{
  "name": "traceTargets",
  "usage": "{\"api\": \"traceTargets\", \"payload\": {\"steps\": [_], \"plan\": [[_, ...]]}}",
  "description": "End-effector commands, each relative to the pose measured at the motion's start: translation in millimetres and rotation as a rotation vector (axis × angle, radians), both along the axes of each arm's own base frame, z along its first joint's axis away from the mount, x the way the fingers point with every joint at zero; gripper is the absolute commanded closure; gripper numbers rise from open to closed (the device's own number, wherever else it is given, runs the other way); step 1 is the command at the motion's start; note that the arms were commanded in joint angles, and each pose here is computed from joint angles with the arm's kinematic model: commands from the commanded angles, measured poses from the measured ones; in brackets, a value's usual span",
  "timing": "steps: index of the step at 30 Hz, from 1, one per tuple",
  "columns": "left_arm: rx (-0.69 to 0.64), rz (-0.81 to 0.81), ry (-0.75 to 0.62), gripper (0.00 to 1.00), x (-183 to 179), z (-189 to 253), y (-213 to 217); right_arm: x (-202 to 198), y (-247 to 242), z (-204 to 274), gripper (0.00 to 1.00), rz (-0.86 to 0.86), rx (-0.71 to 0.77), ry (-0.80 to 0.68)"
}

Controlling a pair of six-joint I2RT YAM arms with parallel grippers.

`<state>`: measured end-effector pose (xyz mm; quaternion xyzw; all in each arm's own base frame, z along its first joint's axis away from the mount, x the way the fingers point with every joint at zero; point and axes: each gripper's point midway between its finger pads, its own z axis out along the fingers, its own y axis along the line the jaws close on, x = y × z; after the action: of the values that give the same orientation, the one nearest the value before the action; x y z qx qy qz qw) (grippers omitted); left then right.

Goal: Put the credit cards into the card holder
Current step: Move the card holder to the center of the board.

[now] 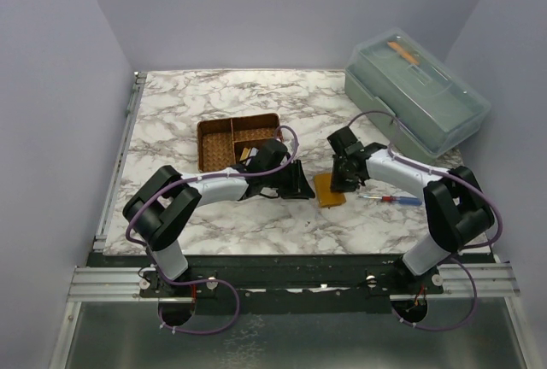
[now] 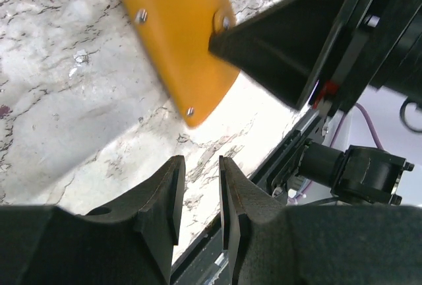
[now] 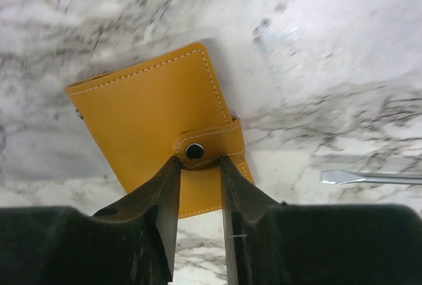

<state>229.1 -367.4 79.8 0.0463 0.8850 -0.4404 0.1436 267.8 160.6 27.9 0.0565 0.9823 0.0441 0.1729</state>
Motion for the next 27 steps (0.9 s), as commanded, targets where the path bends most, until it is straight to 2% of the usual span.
{"api": "traceTargets", "payload": {"steps": [1,8,13,19,27], "plan": [[-0.020,-0.020,-0.003,0.67,-5.7,4.3,0.9,22.5,-46.7,-10.6,0.73,-0.130,-0.164,-0.044],[-0.023,-0.020,-0.013,0.67,-6.1,7.6,4.7,46.7,-77.2,-0.3,0.72,-0.189,-0.179,-0.074],[-0.029,-0.026,-0.016,0.67,-6.9,9.7,4.8,61.3,-101.1,5.3,0.67,-0.231,-0.159,-0.093],[-0.027,-0.030,-0.011,0.67,-8.8,8.0,5.8,73.9,-94.7,15.8,0.56,-0.177,-0.124,-0.119],[-0.029,-0.033,-0.014,0.67,-9.5,8.6,6.4,82.4,-106.5,19.7,0.55,-0.206,-0.183,-0.120]]}}
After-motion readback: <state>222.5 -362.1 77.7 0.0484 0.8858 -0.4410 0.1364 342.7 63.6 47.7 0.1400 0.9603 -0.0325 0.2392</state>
